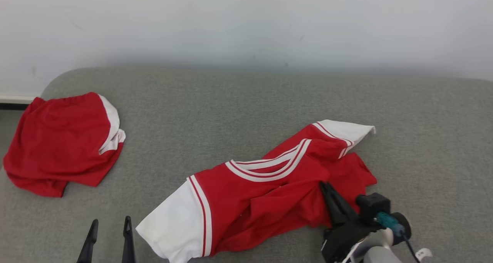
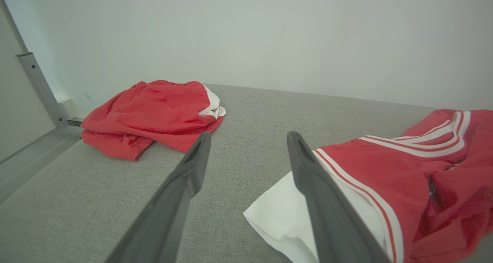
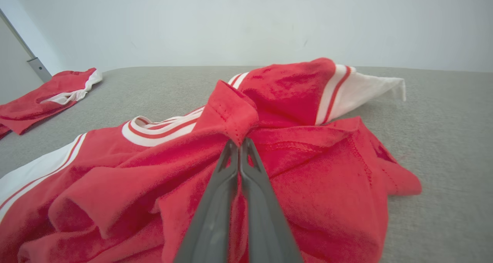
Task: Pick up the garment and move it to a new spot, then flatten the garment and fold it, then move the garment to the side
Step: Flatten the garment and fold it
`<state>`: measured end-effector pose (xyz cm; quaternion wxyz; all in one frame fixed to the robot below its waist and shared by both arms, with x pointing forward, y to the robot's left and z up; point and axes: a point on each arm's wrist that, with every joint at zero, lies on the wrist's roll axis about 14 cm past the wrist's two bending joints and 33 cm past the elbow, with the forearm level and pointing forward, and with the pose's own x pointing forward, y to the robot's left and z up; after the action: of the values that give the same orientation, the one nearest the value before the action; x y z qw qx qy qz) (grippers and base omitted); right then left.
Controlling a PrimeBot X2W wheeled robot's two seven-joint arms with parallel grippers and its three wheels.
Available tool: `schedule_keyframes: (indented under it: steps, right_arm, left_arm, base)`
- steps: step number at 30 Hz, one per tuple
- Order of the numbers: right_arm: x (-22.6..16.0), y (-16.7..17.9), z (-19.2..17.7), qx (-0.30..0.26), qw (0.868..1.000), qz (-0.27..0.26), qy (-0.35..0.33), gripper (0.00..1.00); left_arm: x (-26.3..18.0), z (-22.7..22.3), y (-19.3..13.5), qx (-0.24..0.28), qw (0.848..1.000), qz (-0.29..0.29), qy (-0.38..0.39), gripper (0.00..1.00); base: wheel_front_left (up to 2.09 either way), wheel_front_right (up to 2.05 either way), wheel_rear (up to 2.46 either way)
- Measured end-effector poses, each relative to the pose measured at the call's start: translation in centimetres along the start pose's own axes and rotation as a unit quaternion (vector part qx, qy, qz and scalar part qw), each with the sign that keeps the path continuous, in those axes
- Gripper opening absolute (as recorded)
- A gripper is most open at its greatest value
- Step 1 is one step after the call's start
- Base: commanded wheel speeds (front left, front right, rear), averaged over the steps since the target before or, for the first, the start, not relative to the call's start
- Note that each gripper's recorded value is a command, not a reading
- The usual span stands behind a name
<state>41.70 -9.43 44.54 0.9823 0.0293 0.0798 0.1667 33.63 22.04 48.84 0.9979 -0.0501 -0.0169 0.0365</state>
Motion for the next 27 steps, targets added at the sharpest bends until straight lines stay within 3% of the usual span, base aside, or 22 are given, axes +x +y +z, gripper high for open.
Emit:
schedule_keyframes:
  steps: [9, 18, 27]
  right_arm:
    - [-4.0, -7.2, 4.3, -0.012, 0.993, -0.087, -0.073, 0.00]
    - [-8.4, -14.4, 6.7, -0.049, 0.980, -0.169, -0.097, 0.00]
    - [-9.4, -15.3, 5.7, -0.054, 0.979, -0.180, -0.074, 0.00]
  left_arm:
    - [0.9, -0.3, -2.5, -0.013, 0.999, -0.036, 0.003, 1.00]
    - [1.5, -0.6, -3.9, -0.015, 0.998, -0.055, 0.007, 1.00]
    - [1.1, -0.8, -3.4, -0.021, 0.999, -0.043, 0.010, 1.00]
  base:
    - [0.00, 0.00, 0.00]
    - [0.00, 0.00, 0.00]
    - [0.00, 0.00, 0.00]
